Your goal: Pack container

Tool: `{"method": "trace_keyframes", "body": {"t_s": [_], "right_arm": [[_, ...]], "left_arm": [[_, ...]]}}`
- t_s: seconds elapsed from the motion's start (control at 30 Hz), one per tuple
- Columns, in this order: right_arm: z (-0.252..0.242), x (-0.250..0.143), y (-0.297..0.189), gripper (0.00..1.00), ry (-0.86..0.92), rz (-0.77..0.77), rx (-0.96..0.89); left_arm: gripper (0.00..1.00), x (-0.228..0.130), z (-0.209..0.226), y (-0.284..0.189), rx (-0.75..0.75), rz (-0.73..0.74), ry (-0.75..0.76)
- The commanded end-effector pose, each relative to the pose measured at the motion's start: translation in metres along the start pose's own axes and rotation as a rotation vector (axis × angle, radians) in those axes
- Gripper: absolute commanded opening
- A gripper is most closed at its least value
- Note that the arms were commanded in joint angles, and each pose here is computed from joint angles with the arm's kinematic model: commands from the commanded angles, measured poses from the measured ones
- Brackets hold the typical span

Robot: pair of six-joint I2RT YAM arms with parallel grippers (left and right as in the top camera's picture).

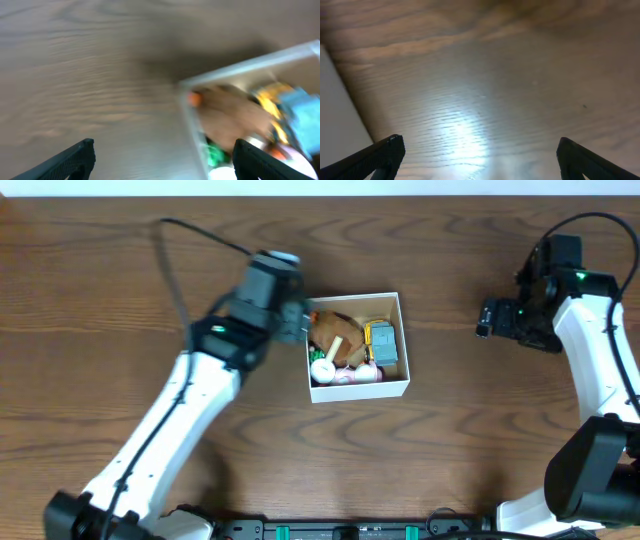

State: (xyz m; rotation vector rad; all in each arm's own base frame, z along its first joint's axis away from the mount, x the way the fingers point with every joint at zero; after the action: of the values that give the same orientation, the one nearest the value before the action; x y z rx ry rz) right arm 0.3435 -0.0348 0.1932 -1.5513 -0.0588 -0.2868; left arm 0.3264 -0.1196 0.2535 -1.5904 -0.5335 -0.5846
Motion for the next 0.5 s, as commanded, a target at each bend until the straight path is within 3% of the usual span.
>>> {"method": "trace_keyframes", "body": {"t_s": [0.0, 0.2, 0.47], "right_arm": [[0.024, 0.0, 0.0, 0.99, -0.12, -0.016, 0.036], [0.049, 0.001, 0.0, 0.99, -0.19, -0.037, 0.054], [0.057, -0.001, 0.0, 0.99, -0.222, -0.039, 0.055]], "left_arm": [[0.84, 0.003, 0.033, 0.002, 0.075, 0.01, -0.198], [0.82, -0.007, 0.06, 0.01, 0.152, 0.087, -0.257], [0.82, -0.011, 0.063, 0.015, 0.163, 0.105, -0.26]]}}
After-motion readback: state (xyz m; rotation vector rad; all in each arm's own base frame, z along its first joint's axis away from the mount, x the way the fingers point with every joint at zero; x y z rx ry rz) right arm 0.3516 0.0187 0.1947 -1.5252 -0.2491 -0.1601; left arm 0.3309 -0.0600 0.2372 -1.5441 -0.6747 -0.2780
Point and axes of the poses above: each gripper's point midway between its finger pads, its own y axis out along the fingers, its own z axis along the line the jaws close on, x = y × z, the point moved 8 cm from there along -y, back along the fingers, and after that the axes turned 6 degrees about -y, right-handed, at the moved point
